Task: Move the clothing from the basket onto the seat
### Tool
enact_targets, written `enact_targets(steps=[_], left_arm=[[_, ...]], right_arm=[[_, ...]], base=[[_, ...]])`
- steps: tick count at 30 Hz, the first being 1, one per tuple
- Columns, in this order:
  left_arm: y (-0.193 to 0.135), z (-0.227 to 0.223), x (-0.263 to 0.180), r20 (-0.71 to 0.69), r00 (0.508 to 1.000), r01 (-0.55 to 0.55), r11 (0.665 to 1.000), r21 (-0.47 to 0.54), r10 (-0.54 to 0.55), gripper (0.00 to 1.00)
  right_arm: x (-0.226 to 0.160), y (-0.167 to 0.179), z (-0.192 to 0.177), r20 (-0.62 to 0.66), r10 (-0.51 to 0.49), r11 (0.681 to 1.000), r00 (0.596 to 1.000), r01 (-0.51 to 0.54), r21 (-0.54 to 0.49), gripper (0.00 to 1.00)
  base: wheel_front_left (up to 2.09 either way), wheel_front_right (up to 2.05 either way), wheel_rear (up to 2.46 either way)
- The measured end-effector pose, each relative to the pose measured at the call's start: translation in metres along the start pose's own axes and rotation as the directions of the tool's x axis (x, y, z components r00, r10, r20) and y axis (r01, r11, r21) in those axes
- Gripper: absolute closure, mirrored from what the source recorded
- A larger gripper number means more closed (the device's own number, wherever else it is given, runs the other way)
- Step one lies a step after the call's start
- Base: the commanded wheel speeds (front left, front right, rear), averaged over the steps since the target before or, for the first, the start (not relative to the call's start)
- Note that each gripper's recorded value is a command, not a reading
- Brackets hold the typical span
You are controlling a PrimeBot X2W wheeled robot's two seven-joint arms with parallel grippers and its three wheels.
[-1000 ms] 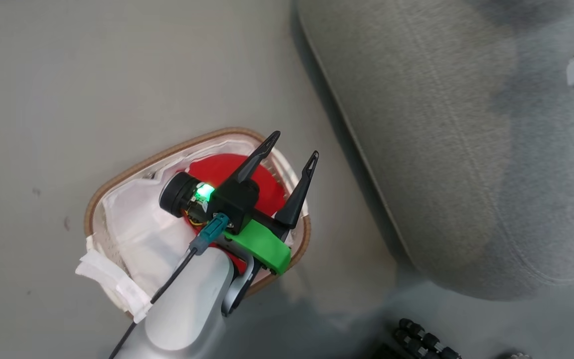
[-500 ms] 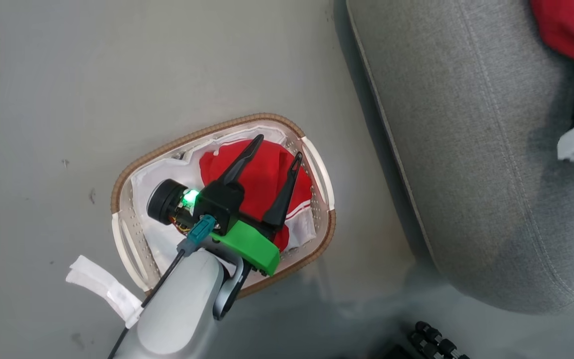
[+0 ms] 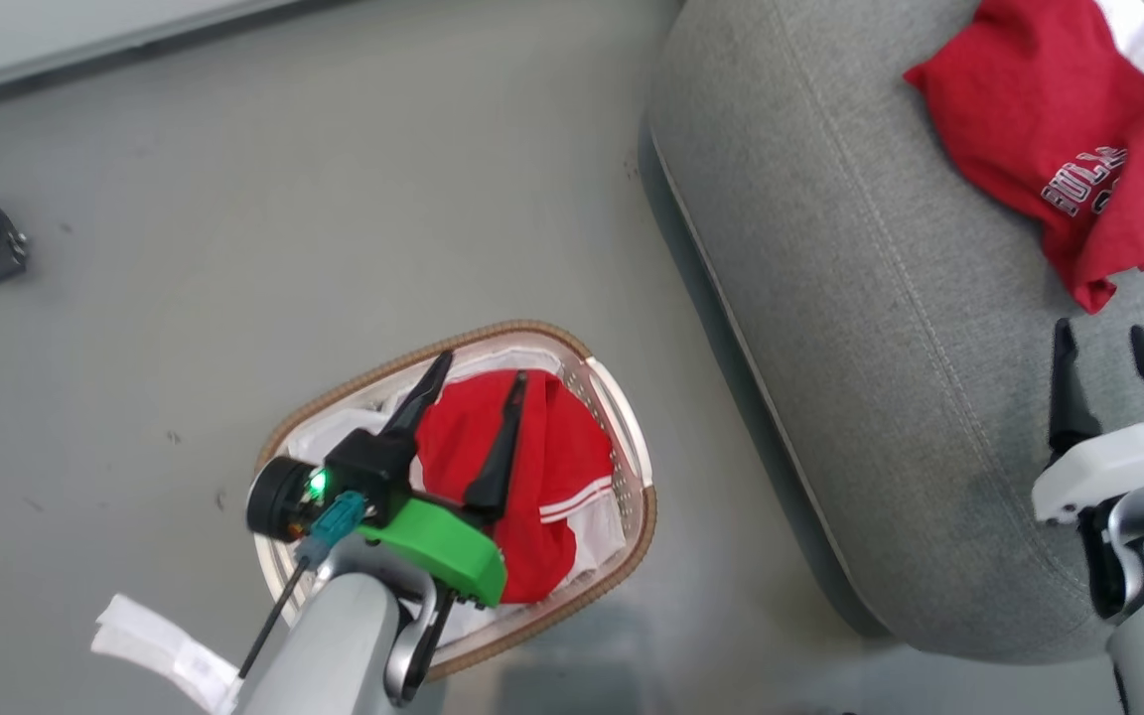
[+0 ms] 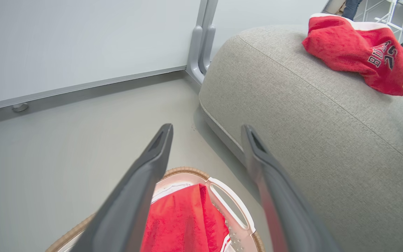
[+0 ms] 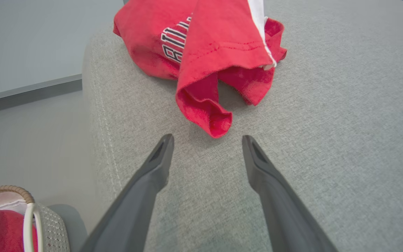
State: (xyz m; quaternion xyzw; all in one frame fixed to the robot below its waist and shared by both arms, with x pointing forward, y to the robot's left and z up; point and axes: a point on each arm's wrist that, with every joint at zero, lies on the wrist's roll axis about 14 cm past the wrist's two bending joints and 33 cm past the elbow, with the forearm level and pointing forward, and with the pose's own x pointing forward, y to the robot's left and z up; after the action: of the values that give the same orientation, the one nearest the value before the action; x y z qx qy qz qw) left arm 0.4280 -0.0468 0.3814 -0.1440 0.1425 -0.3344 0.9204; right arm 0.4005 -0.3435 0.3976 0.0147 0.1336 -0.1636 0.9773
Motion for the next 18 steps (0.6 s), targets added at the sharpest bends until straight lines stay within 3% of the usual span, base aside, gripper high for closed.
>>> enact_targets(steps=[10, 15, 18], left_arm=[[0.047, 0.035, -0.050, 0.090, 0.968, -0.236, 0.971, 0.026, 0.233, 0.00], [0.079, 0.043, -0.084, 0.116, 0.915, -0.392, 0.920, 0.028, 0.387, 0.00], [0.099, 0.050, -0.109, 0.141, 0.864, -0.491, 0.871, 0.024, 0.483, 0.00]], right_arm=[[-0.017, 0.067, 0.034, 0.119, 0.170, 0.983, 0.978, -0.177, 0.056, 0.00], [-0.020, 0.105, 0.049, 0.167, 0.252, 0.961, 0.953, -0.267, 0.075, 0.00], [-0.026, 0.126, 0.056, 0.191, 0.296, 0.945, 0.936, -0.316, 0.087, 0.00]], base=[[0.00, 0.00, 0.00], [0.00, 0.00, 0.00], [0.00, 0.00, 0.00]])
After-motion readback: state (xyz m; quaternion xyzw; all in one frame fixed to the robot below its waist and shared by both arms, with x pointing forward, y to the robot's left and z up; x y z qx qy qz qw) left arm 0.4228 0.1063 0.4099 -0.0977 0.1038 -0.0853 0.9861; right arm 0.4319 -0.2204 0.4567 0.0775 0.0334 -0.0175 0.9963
